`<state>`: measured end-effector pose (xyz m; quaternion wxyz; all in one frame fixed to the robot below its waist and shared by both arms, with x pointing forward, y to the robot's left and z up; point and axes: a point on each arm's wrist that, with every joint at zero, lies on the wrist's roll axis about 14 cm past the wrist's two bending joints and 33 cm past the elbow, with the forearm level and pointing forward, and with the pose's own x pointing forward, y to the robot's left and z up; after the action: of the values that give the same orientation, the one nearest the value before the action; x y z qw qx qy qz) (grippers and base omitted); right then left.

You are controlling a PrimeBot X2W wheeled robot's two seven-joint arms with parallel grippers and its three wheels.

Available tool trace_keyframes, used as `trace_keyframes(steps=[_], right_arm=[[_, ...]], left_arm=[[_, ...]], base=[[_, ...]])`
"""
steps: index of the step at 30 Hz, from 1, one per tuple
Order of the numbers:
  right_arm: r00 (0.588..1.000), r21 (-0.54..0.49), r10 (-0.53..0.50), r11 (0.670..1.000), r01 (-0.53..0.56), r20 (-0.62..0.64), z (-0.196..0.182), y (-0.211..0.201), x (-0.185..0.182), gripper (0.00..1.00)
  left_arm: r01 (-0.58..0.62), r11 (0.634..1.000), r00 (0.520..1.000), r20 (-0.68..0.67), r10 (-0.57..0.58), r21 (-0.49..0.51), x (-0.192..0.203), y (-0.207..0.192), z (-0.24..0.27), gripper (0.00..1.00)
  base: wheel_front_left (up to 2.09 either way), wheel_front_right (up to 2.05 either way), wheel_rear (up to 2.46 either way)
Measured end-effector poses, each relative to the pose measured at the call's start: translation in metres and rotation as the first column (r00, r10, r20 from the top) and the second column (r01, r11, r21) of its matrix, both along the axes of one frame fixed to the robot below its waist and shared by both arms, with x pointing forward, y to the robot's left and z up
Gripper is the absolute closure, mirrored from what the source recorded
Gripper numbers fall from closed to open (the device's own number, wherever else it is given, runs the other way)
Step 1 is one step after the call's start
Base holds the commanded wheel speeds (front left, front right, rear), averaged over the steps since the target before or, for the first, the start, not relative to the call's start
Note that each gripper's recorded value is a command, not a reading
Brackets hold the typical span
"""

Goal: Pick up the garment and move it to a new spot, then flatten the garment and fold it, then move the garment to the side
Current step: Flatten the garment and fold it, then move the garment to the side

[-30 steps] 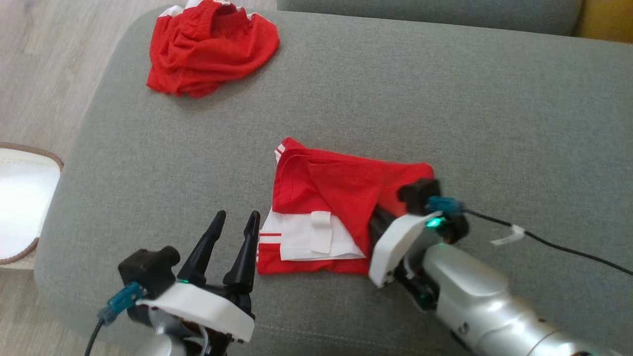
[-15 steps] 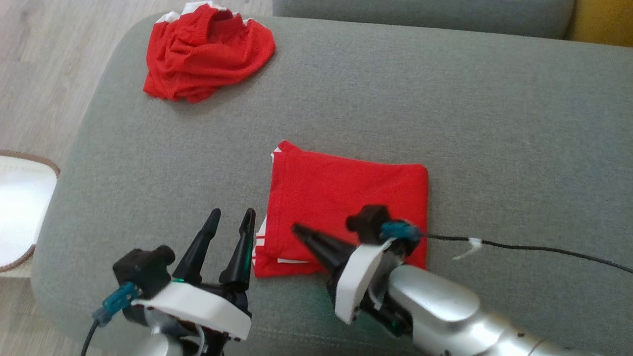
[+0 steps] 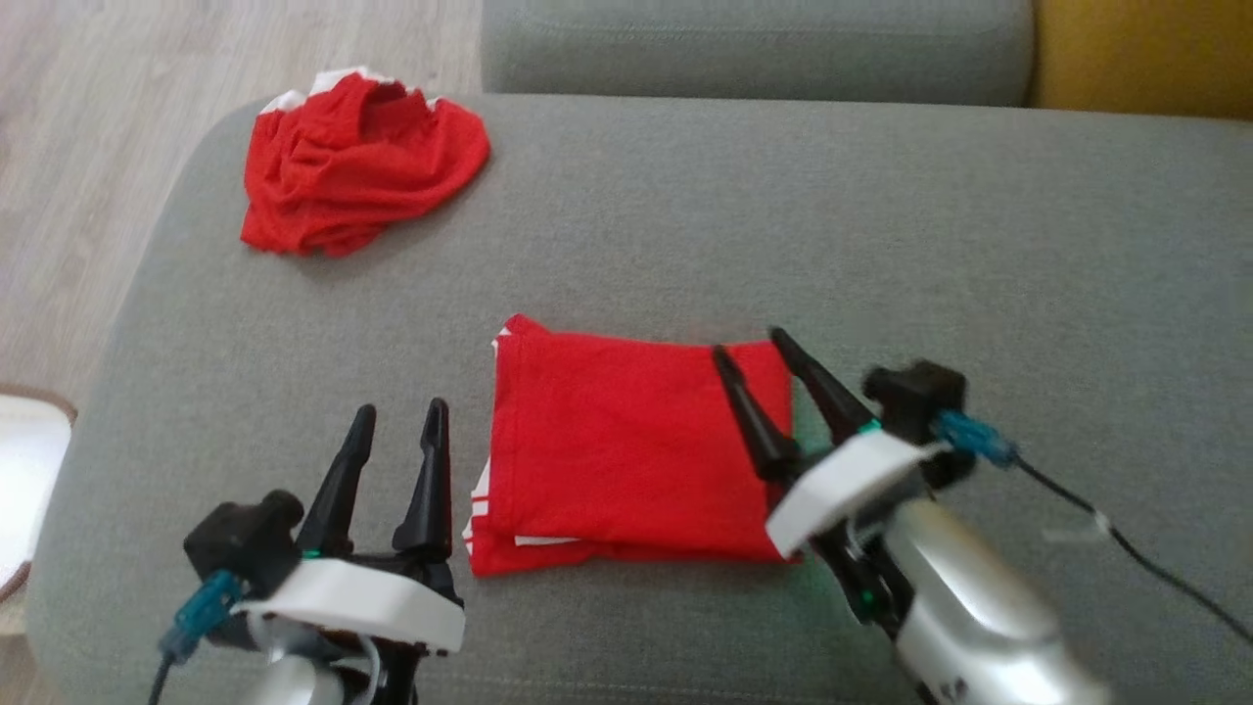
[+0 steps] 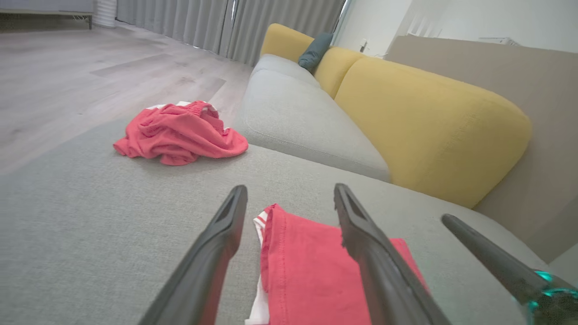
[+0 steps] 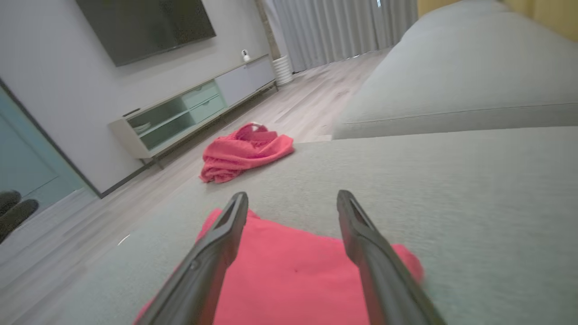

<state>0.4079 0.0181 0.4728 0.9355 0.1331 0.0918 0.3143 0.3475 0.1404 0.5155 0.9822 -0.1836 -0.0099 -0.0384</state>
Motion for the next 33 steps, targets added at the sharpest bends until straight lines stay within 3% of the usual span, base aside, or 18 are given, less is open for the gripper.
trace_keyframes(steps=[6, 12, 18, 26, 33], right_arm=[[0.986, 0.002, -0.161, 0.987, 0.161, 0.042, 0.001, -0.048, -0.009, 0.00], [0.946, -0.025, -0.293, 0.954, 0.299, 0.136, 0.013, -0.094, -0.017, 0.00], [0.905, 0.010, -0.384, 0.921, 0.389, 0.185, 0.028, -0.123, -0.031, 0.00], [0.865, 0.013, -0.469, 0.880, 0.474, 0.181, 0.026, -0.154, -0.044, 0.00], [0.850, 0.003, -0.494, 0.865, 0.502, 0.184, 0.025, -0.165, -0.045, 0.00]], left_arm=[[-0.017, 0.998, 1.000, -0.013, 0.018, 0.065, -0.007, 0.001, -0.010, 0.00], [-0.042, 0.996, 0.999, -0.023, 0.044, 0.083, -0.016, 0.006, -0.017, 0.00], [-0.050, 0.995, 0.998, -0.025, 0.053, 0.089, -0.021, 0.007, -0.020, 0.00], [-0.035, 0.997, 0.999, -0.022, 0.036, 0.074, -0.021, 0.000, -0.022, 0.00], [-0.028, 0.997, 0.999, -0.016, 0.029, 0.076, -0.018, -0.001, -0.022, 0.00]], base=[[0.00, 0.00, 0.00], [0.00, 0.00, 0.00], [0.00, 0.00, 0.00], [0.00, 0.00, 0.00], [0.00, 0.00, 0.00]])
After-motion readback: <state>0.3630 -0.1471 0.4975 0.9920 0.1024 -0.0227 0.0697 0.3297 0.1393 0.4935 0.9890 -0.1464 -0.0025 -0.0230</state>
